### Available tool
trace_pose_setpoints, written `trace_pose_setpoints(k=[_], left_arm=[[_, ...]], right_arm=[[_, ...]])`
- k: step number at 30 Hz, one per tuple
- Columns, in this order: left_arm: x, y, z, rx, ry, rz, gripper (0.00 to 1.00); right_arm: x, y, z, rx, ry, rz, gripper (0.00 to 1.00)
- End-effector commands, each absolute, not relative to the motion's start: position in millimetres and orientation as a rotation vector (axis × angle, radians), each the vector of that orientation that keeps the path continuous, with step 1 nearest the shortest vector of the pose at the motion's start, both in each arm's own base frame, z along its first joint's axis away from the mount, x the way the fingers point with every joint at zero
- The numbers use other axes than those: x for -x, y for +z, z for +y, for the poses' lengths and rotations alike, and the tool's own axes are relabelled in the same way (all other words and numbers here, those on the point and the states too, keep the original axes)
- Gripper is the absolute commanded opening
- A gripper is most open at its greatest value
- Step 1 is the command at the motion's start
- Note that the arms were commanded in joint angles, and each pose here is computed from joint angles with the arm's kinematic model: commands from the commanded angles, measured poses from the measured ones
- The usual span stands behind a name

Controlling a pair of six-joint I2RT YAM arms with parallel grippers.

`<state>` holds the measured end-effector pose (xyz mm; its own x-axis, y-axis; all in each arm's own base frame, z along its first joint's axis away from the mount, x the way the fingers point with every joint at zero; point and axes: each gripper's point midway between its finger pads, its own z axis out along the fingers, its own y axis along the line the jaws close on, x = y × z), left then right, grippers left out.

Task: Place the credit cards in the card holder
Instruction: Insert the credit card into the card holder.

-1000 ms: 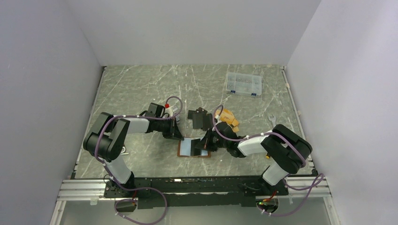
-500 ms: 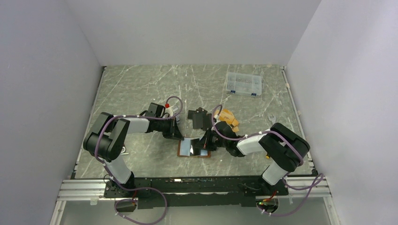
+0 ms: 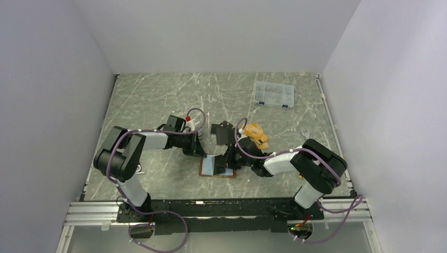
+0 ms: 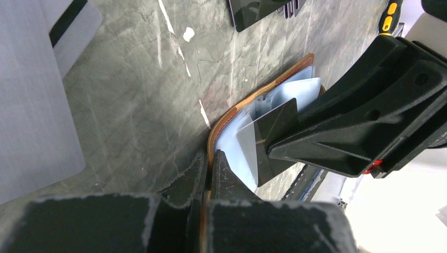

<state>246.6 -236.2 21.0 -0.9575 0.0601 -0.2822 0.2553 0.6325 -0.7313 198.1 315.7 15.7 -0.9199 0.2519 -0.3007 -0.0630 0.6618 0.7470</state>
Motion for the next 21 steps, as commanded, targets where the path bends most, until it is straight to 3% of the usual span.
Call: trace_pose_setpoints(k=[1, 21], left_arm=[[-241, 16, -235, -0.3, -1.163, 2.651, 0.0], [-238, 17, -237, -0.305, -1.193, 2.645, 0.0]], right_arm=[[-169, -57, 250, -0.177, 0.611, 2.717, 0.23], [-176, -68, 239, -0.266, 0.518, 2.676, 0.08]])
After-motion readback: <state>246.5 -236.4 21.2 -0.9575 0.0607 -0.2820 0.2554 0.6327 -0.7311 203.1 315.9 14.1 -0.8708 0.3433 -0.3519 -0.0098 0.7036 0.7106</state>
